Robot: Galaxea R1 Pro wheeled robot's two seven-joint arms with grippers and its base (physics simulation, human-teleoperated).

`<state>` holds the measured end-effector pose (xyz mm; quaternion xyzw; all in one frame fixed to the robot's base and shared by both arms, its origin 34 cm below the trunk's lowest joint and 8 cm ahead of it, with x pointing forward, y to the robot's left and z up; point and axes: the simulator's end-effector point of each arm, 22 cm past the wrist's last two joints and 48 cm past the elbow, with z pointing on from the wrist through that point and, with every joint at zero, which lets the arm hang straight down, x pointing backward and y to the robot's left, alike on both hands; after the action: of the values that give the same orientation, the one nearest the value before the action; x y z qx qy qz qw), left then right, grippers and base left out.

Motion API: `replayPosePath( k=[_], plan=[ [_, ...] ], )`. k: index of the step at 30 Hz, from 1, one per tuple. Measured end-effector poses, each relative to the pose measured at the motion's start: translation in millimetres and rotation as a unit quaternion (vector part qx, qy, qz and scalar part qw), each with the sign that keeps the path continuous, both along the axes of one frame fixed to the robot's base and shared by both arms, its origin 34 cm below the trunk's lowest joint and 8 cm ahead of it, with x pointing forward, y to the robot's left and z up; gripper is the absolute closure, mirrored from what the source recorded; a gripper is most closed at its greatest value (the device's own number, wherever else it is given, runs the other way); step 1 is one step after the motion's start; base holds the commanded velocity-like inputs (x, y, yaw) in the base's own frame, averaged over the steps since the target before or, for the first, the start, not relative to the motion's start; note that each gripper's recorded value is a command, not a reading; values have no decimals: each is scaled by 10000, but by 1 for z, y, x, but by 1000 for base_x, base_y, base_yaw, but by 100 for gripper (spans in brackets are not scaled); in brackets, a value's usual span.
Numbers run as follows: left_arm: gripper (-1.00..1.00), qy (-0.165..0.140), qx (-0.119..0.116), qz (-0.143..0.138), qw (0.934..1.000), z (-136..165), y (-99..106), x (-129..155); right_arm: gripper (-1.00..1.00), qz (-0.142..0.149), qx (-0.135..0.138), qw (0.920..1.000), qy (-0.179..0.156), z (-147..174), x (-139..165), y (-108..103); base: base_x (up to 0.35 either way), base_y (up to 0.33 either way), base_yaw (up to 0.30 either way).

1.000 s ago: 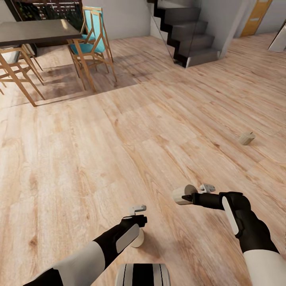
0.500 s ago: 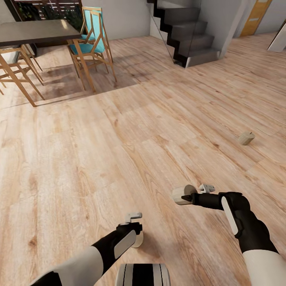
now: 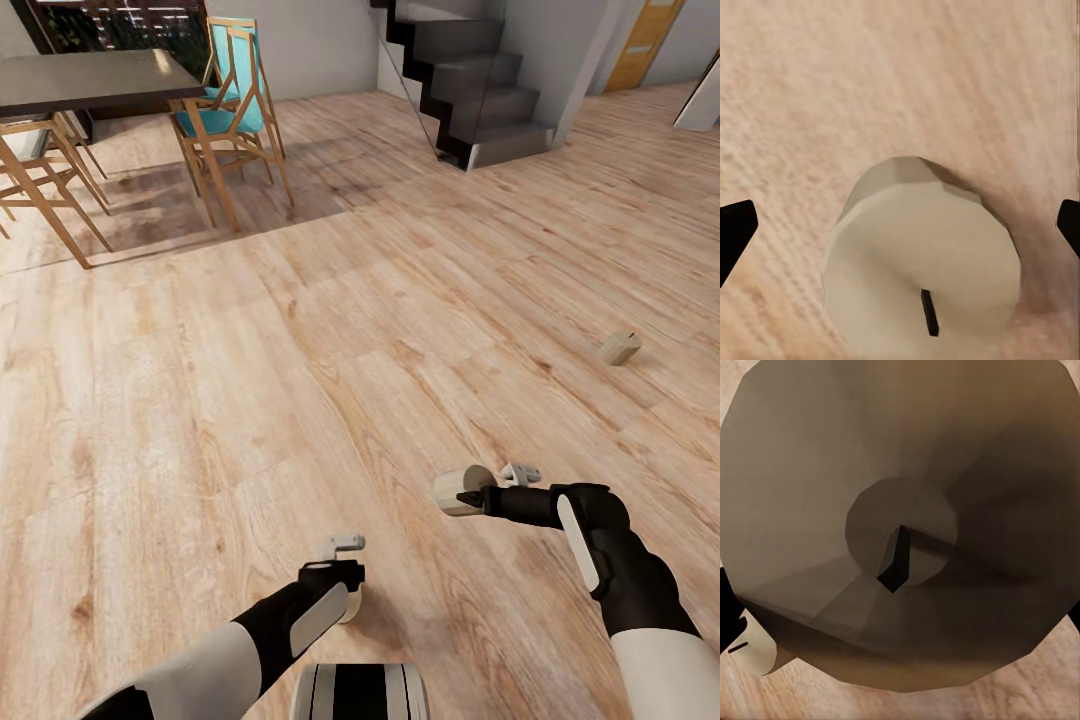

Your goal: Place each of the two pumpkins and all three candles from the living room inside a cabinet in the living room (use any cabinet), then make sure every cabinet is closed, and position the cauldron so it is next to a table in the living room.

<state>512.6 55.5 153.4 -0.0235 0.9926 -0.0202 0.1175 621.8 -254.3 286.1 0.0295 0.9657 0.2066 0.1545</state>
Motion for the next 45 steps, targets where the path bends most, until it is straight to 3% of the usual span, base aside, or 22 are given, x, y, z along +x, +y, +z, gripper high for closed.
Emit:
replayPosePath(
  k=[8,12,17,25,30,45],
  plan=[
    [-100,-154,-205,-10,9997,12,-16,12,100,0,1,10000,0,0,0,0,0,0,0],
    [-100,-338,-449,-36,9984,28,-35,27,100,2,-6,10000,1,0,0,0,0,0,0],
    [-100,-381,-521,-46,9979,34,-42,31,100,6,-7,10000,-2,0,0,0,0,0,0],
    [-100,-293,-415,-34,9987,26,-33,23,100,5,-9,10000,0,0,0,0,0,0,0],
    [-100,16,-162,1,9999,4,-14,-11,100,3,-6,10000,-1,0,0,0,0,0,0],
    [-100,53,-195,-14,9998,2,-16,-18,100,5,-9,10000,-2,0,0,0,-87,0,0]
  ],
)
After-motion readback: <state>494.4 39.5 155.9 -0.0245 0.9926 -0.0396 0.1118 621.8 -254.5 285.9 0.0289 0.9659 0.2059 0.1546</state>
